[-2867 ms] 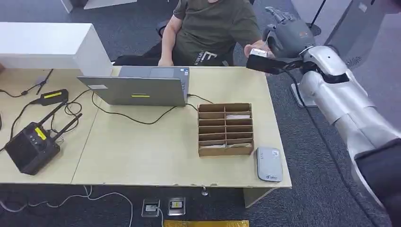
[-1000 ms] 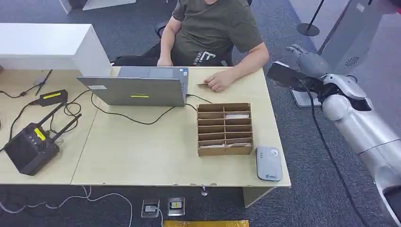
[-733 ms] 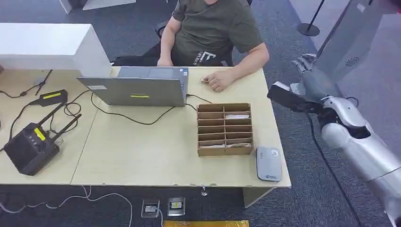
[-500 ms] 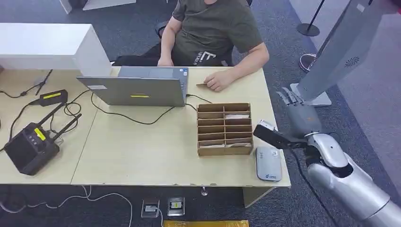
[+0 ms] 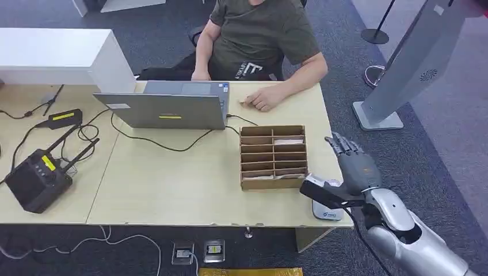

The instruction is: Pass the card to the sensor for recognition and then transmit it.

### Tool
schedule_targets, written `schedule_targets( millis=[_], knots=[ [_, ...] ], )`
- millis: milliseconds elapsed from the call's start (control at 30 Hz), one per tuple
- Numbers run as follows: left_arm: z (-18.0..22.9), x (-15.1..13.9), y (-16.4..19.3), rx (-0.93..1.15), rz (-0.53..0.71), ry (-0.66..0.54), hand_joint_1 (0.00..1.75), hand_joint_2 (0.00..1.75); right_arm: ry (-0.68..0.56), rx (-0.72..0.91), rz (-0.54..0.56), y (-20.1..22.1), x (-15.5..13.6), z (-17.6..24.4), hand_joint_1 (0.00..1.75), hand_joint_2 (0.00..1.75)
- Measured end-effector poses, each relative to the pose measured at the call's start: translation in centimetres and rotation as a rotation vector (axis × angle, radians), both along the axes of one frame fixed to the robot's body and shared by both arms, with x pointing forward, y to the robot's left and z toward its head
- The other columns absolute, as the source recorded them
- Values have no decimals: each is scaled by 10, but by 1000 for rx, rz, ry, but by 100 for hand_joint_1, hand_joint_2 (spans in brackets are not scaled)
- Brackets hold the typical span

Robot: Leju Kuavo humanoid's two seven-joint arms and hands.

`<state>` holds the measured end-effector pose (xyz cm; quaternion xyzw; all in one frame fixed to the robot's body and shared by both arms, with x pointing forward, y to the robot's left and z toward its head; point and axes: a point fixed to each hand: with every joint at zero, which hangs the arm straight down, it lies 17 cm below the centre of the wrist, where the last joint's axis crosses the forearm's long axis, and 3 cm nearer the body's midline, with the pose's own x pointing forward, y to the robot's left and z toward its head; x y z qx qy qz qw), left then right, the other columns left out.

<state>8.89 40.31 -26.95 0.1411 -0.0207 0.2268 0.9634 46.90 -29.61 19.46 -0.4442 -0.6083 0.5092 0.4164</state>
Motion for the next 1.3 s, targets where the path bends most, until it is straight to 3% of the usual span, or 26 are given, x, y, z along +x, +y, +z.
schedule_targets(
  millis=[800,1300],
  knots=[
    [0,5,-3,-16,4,-14,0,0,28,30,37,54,-6,-12,0,175],
    [0,6,-3,-20,1,-20,0,0,19,40,31,62,-5,-13,0,175]
  ],
)
